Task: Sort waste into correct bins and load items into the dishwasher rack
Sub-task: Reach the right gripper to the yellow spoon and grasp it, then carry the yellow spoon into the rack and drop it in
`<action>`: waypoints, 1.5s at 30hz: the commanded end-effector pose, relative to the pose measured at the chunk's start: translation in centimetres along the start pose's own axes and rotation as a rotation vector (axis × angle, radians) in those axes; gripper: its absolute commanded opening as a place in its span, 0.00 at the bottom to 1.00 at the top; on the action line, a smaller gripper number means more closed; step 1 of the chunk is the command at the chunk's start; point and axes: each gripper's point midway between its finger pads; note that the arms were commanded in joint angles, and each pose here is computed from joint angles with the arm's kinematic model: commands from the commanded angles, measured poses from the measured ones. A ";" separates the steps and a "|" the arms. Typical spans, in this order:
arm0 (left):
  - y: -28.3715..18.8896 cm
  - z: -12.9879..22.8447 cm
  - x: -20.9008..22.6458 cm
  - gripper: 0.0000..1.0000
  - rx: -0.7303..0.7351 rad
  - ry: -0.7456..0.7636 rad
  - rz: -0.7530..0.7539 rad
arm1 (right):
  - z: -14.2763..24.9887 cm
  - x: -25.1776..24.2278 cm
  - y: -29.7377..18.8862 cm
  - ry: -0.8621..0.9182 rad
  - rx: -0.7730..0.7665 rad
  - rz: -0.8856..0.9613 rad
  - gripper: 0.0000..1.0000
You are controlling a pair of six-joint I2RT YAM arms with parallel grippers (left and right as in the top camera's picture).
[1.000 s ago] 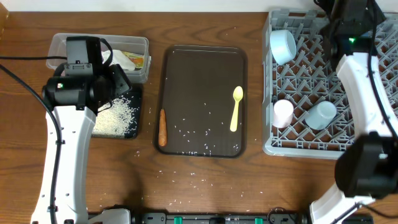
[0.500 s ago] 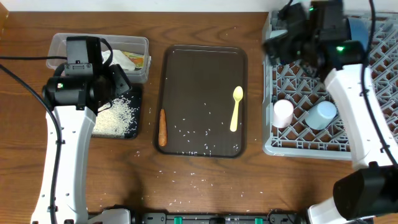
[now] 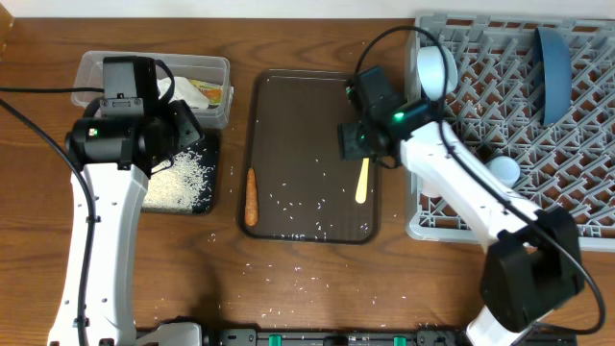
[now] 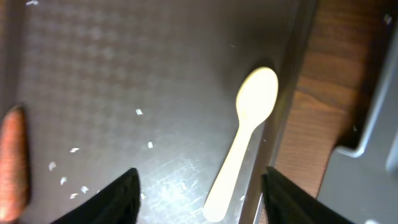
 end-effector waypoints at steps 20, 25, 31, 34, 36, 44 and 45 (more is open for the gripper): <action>0.4 0.1 0.5 0.62 0.007 -0.007 -0.023 | 4.5 -3.0 9.4 0.061 0.158 0.178 0.31; 0.4 0.1 0.5 0.63 0.007 -0.007 -0.023 | 6.3 -3.3 10.7 0.035 0.238 0.168 0.26; 0.4 0.0 0.4 0.63 0.007 -0.007 -0.022 | 7.1 -3.7 11.2 0.008 0.275 0.177 0.08; 0.4 0.0 0.4 0.62 0.006 -0.007 -0.022 | 7.1 -3.7 11.2 0.007 0.274 0.176 0.06; 0.4 0.0 0.4 0.62 0.006 -0.007 -0.022 | 7.0 -3.7 11.2 0.008 0.270 0.175 0.03; 0.4 0.1 0.4 0.62 0.007 -0.007 -0.022 | 3.2 -3.2 7.1 0.017 0.172 0.120 0.02; 0.4 0.0 0.4 0.62 0.007 -0.007 -0.022 | 2.6 -3.3 6.1 0.022 0.155 0.117 0.02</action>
Point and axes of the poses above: each gripper's point midway between its finger pads, its own y axis out along the fingers, its own x axis along the line the jaws close on, z = x × y, and after that the axes turned 7 degrees about -y, right-handed
